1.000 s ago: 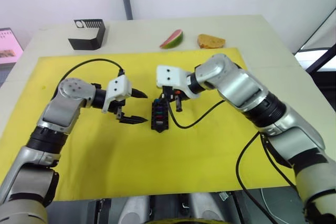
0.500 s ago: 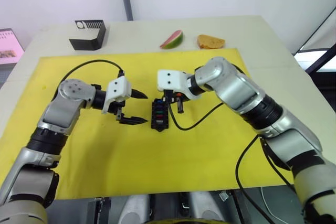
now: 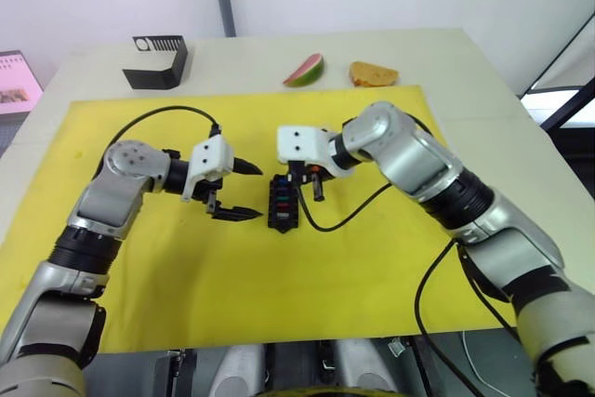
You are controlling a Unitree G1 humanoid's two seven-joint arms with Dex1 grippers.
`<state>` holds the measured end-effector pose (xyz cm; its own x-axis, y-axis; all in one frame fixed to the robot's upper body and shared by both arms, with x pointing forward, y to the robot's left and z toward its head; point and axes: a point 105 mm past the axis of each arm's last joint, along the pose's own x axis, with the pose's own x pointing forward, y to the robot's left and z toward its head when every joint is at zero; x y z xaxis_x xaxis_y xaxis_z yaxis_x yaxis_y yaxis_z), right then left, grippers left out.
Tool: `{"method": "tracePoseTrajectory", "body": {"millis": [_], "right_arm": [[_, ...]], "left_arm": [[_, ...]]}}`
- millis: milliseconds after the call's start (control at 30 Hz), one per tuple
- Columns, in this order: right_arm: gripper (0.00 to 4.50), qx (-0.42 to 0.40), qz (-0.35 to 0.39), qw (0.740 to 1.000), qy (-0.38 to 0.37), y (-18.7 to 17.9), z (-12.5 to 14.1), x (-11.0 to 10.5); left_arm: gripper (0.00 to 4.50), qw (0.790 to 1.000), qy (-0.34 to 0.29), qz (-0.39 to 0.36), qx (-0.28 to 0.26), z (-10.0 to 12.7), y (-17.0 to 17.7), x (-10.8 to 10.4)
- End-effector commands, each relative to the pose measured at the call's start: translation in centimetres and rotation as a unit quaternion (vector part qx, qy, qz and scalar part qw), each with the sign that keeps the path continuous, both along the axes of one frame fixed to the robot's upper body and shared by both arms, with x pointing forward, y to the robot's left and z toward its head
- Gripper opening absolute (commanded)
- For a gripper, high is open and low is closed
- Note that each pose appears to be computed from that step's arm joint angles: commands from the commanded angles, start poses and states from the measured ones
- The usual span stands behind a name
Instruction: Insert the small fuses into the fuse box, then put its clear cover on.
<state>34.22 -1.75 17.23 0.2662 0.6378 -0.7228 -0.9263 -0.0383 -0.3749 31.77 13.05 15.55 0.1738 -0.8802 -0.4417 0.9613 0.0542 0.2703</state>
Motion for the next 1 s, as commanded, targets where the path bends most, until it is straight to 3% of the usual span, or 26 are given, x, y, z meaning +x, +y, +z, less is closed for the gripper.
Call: {"method": "tracePoseTrajectory", "body": {"millis": [33, 333, 567, 600, 700, 733, 867, 1000], "right_arm": [[0.0, 0.005, 0.009, 1.0, -0.015, 0.4, 0.7, 0.1], [0.0, -0.004, 0.008, 1.0, -0.014, 0.4, 0.4, 0.5], [0.0, 0.017, 0.005, 1.0, -0.016, 0.4, 1.6, 0.4], [0.67, 0.027, 0.005, 1.0, -0.014, 0.3, 2.0, 0.3], [1.7, 0.069, 0.011, 0.998, -0.003, 0.4, 3.7, -0.7], [2.33, 0.085, 0.015, 0.996, -0.002, 0.5, 4.4, -1.0], [2.33, 0.16, 0.024, 0.987, 0.011, 0.1, 5.6, -1.8], [2.33, 0.251, 0.024, 0.967, 0.025, -0.2, 4.5, -1.7]], "left_arm": [[4.42, 1.0, -0.025, -0.006, -0.008, 1.1, -0.1, 0.0], [4.42, 1.0, -0.026, -0.005, -0.009, 1.2, -0.2, 0.1], [4.42, 1.0, -0.027, -0.002, -0.008, 1.7, -0.2, 0.3], [4.5, 1.0, -0.027, -0.001, -0.008, 1.7, -0.2, 0.3], [4.5, 1.0, -0.028, 0.001, -0.008, 1.9, -0.2, 0.3], [4.5, 1.0, -0.028, 0.001, -0.008, 1.9, -0.2, 0.3], [4.5, 1.0, -0.028, 0.001, -0.011, 2.2, -0.3, 0.2], [4.5, 1.0, -0.026, 0.001, -0.011, 2.3, -0.3, 0.0]]}}
